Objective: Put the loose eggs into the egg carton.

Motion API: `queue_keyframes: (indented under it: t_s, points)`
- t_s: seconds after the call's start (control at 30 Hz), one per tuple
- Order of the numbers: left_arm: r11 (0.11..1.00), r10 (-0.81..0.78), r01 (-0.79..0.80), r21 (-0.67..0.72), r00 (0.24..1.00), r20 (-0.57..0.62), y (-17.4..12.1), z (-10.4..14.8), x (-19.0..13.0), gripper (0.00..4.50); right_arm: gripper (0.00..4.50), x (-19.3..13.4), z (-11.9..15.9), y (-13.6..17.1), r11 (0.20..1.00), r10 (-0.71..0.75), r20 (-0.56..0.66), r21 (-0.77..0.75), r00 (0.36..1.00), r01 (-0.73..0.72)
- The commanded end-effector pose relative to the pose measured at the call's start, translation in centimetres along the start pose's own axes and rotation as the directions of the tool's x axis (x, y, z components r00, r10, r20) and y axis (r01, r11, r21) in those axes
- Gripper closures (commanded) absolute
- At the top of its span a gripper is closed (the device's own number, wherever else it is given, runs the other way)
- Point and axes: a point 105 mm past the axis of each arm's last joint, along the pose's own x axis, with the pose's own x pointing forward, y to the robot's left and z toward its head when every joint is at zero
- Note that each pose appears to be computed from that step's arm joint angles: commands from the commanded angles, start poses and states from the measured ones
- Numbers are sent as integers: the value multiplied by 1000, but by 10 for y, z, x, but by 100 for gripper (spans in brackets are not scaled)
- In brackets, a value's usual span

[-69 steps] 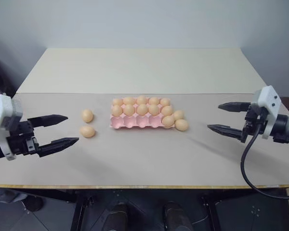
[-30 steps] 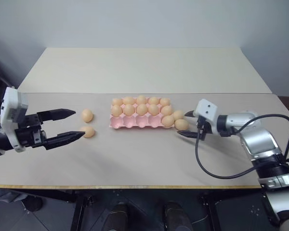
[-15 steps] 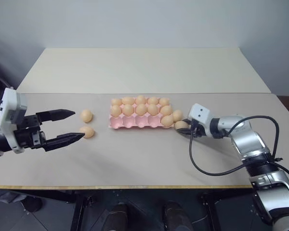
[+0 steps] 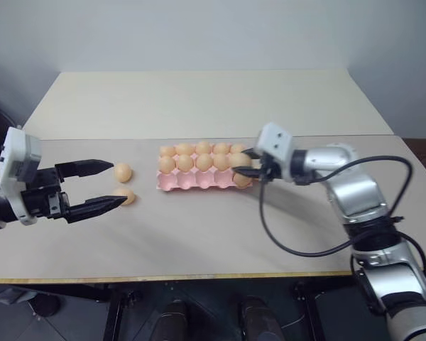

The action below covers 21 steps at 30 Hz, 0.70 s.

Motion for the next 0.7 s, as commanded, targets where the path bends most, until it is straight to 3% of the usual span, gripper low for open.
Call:
queue_keyframes:
  t_s: [0.03,0.13,0.4,0.5,0.7]
  points:
    - [1000,-9,9,24,1000,7,-4,5,1,0,283,16,2,0,999,-21,-19,-24,1000,21]
    - [1000,-12,12,20,1000,9,-6,4,2,0,283,27,-5,-4,998,-58,-54,-32,997,56]
    - [1000,-9,9,13,1000,11,-7,4,1,0,14,18,7,-10,996,-88,-18,-34,996,87]
    - [1000,-8,8,13,1000,11,-6,4,1,0,4,5,18,-14,995,-99,21,-23,995,99]
    - [1000,25,-25,6,1000,-4,0,1,-9,0,4,-57,27,-17,994,-105,85,0,991,105]
